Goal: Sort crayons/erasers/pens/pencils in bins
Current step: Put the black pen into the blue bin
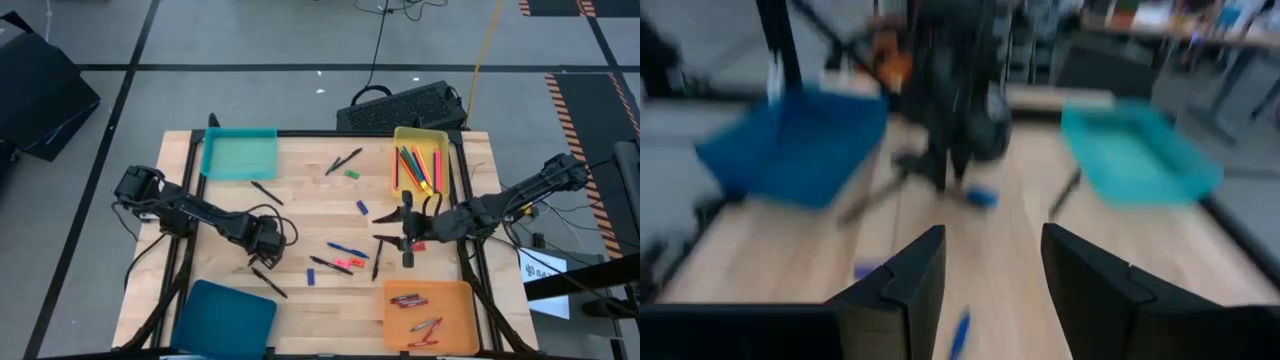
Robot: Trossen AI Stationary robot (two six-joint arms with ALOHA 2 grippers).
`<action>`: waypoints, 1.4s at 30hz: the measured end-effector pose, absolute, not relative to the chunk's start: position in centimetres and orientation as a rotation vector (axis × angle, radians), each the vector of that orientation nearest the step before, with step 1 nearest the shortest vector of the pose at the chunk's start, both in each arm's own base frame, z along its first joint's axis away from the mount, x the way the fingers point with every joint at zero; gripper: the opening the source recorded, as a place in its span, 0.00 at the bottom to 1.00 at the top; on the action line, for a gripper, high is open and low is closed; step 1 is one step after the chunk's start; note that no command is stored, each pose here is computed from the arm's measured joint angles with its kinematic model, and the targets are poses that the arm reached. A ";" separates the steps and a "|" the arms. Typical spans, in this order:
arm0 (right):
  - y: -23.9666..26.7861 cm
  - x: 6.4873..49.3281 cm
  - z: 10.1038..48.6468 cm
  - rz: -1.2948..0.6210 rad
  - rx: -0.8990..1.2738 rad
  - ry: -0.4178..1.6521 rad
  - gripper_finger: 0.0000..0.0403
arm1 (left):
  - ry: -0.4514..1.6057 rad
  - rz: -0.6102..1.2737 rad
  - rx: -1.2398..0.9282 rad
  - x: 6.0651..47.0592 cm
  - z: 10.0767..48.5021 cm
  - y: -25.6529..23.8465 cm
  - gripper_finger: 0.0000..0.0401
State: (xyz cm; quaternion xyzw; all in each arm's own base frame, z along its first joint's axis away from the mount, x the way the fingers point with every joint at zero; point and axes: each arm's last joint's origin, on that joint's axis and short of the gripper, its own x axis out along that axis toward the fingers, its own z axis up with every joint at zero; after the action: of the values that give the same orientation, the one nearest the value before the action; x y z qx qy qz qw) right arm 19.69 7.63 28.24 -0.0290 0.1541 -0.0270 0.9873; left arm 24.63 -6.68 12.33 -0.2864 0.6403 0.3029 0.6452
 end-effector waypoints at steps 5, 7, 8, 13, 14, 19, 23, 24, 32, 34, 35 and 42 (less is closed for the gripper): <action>7.6 20.0 29.8 -0.059 -0.043 0.160 0.39 | 1.423 0.791 -0.684 25.3 12.2 -7.5 0.49; 7.5 20.0 29.8 -0.115 -0.068 0.163 0.39 | 1.402 0.820 -0.717 25.5 12.3 -7.6 0.42; 7.4 20.0 29.6 -0.143 -0.087 0.183 0.39 | 1.395 0.825 -0.731 25.5 12.3 -7.6 0.37; 7.4 20.3 27.9 -0.209 -0.135 0.301 0.39 | 1.377 0.840 -0.793 25.8 12.4 -7.4 0.13; 7.5 20.4 27.8 -0.210 -0.118 0.306 0.39 | 1.372 0.841 -0.793 25.8 12.4 -7.3 0.09; 8.7 21.2 26.7 -0.189 -0.033 0.328 0.39 | 1.350 0.868 -0.840 26.2 12.4 -6.2 0.05; 10.8 21.4 25.1 -0.125 -0.063 0.388 0.39 | 1.375 0.877 -0.865 26.4 12.9 -5.6 0.05; 11.3 21.3 24.7 -0.103 -0.073 0.412 0.39 | 1.387 0.880 -0.862 26.5 13.4 -5.6 0.05; 13.6 19.4 21.1 -0.055 -0.054 0.672 0.39 | 1.310 0.776 -0.790 28.3 21.6 -7.4 0.05; 14.0 19.3 20.7 -0.055 -0.031 0.688 0.39 | 1.294 0.683 -0.785 28.6 23.9 -9.4 0.05; 14.2 19.2 20.5 -0.050 -0.032 0.691 0.39 | 1.272 0.606 -0.790 28.7 25.1 -10.7 0.05; 15.0 19.2 18.5 0.026 -0.139 0.803 0.39 | 1.338 0.176 -0.492 24.4 27.3 -19.9 0.05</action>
State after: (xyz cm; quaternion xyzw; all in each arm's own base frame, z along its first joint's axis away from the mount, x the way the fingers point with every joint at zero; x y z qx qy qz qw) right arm 19.21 15.02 18.46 -0.0676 0.3906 0.0128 0.9180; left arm 24.45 -19.85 27.32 -0.2256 0.6130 0.0808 0.7529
